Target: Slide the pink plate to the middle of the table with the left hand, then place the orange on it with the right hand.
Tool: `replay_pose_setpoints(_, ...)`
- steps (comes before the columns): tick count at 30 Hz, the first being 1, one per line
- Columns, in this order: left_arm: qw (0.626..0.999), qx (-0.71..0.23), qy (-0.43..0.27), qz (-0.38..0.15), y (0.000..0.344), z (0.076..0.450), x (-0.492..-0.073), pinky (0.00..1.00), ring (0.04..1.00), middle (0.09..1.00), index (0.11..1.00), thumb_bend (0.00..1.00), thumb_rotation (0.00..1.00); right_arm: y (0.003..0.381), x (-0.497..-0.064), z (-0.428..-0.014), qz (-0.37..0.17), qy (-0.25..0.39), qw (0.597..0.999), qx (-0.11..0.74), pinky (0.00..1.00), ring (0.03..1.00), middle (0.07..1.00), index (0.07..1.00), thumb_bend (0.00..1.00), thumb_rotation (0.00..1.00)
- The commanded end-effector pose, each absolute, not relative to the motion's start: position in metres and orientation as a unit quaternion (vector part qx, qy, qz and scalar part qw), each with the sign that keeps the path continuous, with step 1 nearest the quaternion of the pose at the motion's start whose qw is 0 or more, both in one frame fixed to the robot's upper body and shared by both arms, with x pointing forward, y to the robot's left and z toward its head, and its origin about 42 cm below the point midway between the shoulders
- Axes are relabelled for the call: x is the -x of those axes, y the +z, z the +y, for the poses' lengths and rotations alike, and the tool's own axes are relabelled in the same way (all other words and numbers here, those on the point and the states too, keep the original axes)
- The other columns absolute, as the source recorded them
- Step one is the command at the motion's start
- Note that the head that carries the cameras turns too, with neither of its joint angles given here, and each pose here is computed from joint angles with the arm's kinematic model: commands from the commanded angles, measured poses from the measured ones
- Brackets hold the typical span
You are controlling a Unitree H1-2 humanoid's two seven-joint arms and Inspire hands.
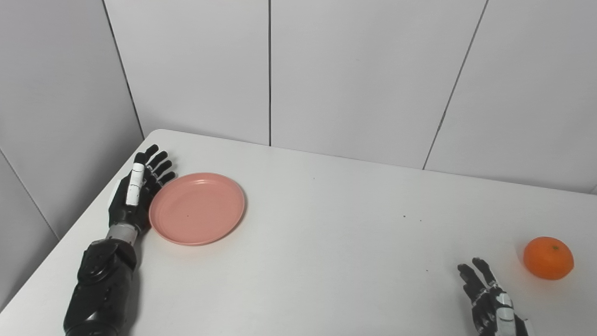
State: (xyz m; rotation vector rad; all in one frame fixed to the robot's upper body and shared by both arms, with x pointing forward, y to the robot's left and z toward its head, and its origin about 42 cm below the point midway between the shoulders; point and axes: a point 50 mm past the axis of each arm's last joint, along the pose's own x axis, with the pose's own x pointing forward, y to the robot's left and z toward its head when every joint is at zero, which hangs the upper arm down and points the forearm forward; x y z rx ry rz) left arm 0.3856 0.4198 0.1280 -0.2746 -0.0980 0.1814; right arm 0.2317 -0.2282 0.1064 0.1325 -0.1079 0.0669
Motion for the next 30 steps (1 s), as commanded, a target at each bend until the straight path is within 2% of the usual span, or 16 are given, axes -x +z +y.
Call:
replay_pose_setpoints(1,0.982,0.166,0.083,-0.019,0.120,0.415,-0.389,0.84,0.894,0.910,0.898,0.84,0.81,0.078,-0.217,-0.214,0.006,0.037,0.995,-0.095,0.99,0.925,0.858,0.904,0.74,0.99)
replay_pose_setpoints(7,0.977,0.200,0.072,-0.012,0.125,0.404,-0.387,0.87,0.919,0.937,0.909,0.83,0.82,0.078,-0.217,-0.214,0.006,0.037,0.995,-0.093,0.98,0.920,0.856,0.902,0.74,0.98)
replay_pose_setpoints(14,0.976,0.211,0.058,-0.002,0.121,0.395,-0.385,0.85,0.904,0.884,0.880,0.81,0.81,0.078,-0.216,-0.214,0.006,0.036,0.995,-0.093,0.96,0.911,0.851,0.893,0.75,0.97)
replay_pose_setpoints(17,0.977,0.205,0.060,0.005,0.124,0.385,-0.383,0.80,0.879,0.857,0.863,0.82,0.81,0.079,-0.216,-0.213,0.005,0.037,0.995,-0.092,0.96,0.907,0.846,0.893,0.75,0.98)
replay_pose_setpoints(23,0.976,0.213,0.047,0.016,0.123,0.370,-0.382,0.81,0.880,0.868,0.875,0.83,0.78,0.079,-0.216,-0.212,0.004,0.039,0.995,-0.092,0.97,0.916,0.853,0.900,0.74,0.98)
replay_pose_setpoints(30,0.977,0.208,0.040,0.028,0.121,0.358,-0.379,0.78,0.873,0.845,0.829,0.82,0.81,0.081,-0.215,-0.211,0.004,0.038,0.995,-0.093,0.97,0.910,0.847,0.901,0.74,0.98)
